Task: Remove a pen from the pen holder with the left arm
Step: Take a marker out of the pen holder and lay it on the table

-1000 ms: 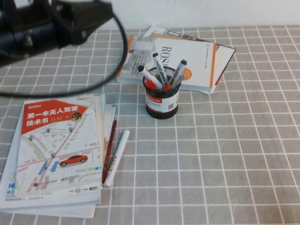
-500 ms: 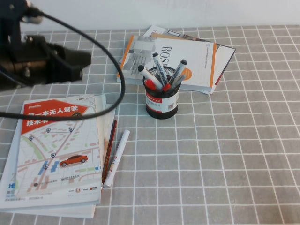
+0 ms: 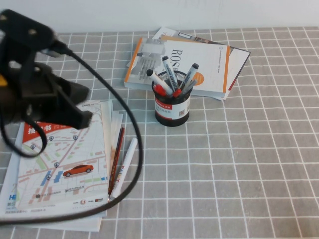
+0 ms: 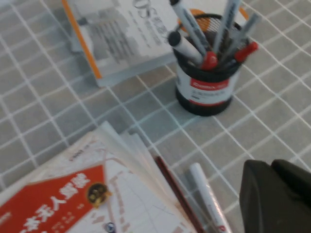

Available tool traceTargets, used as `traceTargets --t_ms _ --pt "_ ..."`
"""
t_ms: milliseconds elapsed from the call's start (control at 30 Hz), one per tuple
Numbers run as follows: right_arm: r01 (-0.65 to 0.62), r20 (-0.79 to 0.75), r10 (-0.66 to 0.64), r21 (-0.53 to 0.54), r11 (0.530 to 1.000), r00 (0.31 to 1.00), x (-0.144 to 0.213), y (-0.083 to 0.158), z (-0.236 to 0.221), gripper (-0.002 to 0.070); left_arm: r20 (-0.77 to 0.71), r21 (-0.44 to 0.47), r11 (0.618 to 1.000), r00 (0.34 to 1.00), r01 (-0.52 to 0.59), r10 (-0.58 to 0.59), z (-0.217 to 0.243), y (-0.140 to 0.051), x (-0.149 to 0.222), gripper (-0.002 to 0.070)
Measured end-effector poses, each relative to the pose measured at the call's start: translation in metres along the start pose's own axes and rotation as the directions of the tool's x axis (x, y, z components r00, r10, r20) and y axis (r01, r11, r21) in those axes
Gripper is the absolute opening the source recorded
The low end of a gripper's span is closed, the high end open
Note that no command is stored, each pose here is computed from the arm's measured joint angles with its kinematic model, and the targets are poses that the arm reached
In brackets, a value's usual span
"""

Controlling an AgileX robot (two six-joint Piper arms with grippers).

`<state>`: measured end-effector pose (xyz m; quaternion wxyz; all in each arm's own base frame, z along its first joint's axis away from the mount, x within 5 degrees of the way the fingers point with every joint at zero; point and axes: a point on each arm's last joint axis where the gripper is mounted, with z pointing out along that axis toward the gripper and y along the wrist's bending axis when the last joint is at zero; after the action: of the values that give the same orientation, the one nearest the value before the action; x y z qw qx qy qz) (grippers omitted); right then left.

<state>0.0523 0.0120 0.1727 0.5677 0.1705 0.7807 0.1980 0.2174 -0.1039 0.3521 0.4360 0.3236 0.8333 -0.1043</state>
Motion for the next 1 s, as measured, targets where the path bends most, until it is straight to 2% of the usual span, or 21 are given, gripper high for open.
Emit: traceTargets --t_ms 67,167,300,400,567,633,800,1000 --pt "0.0 0.0 0.0 0.0 1.0 1.0 0.0 0.0 0.0 -0.0013 0.059 -0.083 0.996 0.998 0.036 -0.031 -0.007 -0.001 0.003 0.0" --pt "0.0 0.0 0.0 0.0 1.0 1.0 0.0 0.0 0.0 -0.0013 0.247 -0.169 0.976 0.964 0.14 -0.096 -0.009 -0.001 0.009 -0.0001" --pt "0.0 0.0 0.0 0.0 1.0 1.0 0.0 0.0 0.0 -0.0013 0.459 -0.123 0.977 0.883 0.174 -0.1 0.006 -0.009 0.03 0.0039" --pt "0.0 0.0 0.0 0.0 1.0 1.0 0.0 0.0 0.0 -0.0013 0.544 -0.04 0.99 0.834 0.138 -0.094 0.025 -0.019 0.043 0.0142" --pt "0.0 0.0 0.0 0.0 1.0 1.0 0.0 0.0 0.0 -0.0013 0.576 0.069 0.991 0.807 0.111 -0.13 0.063 -0.029 0.063 0.0393" --pt "0.0 0.0 0.0 0.0 1.0 1.0 0.0 0.0 0.0 -0.0013 0.557 0.094 0.988 0.817 0.118 -0.151 0.081 -0.03 0.069 0.0457" --pt "0.0 0.0 0.0 0.0 1.0 1.0 0.0 0.0 0.0 -0.0013 0.517 0.115 0.985 0.839 0.127 -0.168 0.119 -0.028 0.078 0.05" --pt "0.0 0.0 0.0 0.0 1.0 1.0 0.0 0.0 0.0 -0.0013 0.55 0.137 0.985 0.818 0.109 -0.167 0.156 -0.026 0.078 0.0505"
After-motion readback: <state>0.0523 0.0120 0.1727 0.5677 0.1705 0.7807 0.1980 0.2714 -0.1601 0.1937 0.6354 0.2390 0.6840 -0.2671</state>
